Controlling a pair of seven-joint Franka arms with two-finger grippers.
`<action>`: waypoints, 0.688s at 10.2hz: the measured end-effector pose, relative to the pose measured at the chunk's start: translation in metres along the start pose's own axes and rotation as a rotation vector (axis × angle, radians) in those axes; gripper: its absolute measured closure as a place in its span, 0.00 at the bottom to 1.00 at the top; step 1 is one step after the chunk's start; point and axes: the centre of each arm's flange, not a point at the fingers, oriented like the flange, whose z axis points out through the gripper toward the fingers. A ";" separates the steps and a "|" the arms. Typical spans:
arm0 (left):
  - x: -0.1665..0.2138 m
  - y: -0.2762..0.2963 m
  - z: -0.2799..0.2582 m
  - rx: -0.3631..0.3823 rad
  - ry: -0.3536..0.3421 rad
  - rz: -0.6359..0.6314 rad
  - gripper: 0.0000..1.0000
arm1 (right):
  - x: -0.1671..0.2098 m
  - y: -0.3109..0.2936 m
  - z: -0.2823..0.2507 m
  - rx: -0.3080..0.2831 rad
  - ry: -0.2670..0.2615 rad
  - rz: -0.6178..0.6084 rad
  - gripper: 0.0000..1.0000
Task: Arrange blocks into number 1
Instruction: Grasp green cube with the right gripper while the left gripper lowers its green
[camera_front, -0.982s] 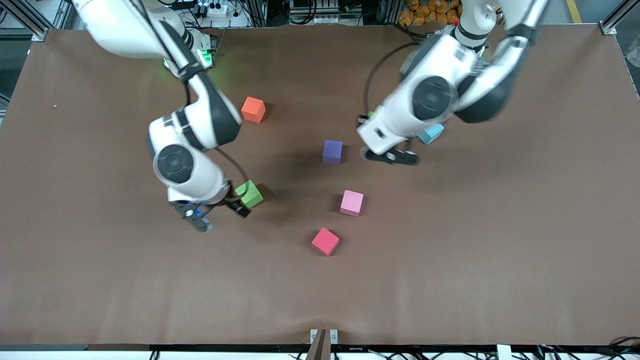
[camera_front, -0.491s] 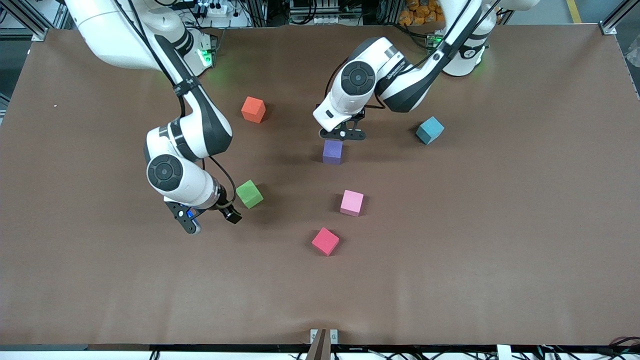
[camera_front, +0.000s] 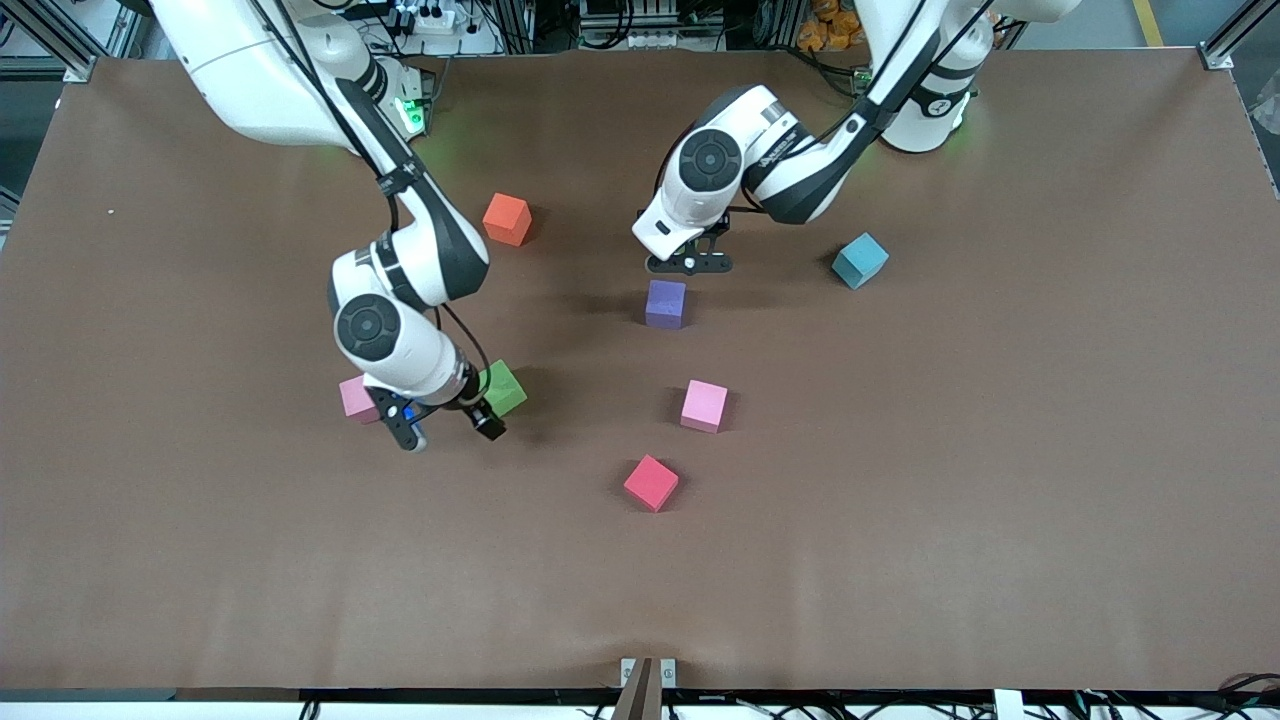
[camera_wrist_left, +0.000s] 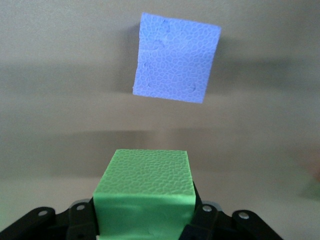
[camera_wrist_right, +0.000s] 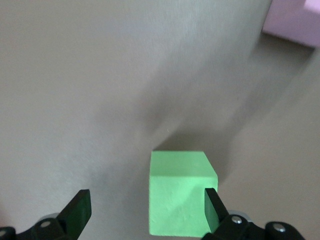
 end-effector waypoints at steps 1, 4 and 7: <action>-0.002 0.005 0.013 0.013 0.023 0.010 0.38 | -0.011 0.004 0.009 -0.003 -0.007 -0.010 0.00; -0.004 0.016 0.045 0.009 0.062 0.064 0.38 | -0.021 0.012 0.019 -0.015 -0.014 -0.023 0.00; 0.006 0.022 0.057 -0.008 0.103 0.111 0.38 | -0.023 0.021 0.028 0.000 -0.007 -0.025 0.00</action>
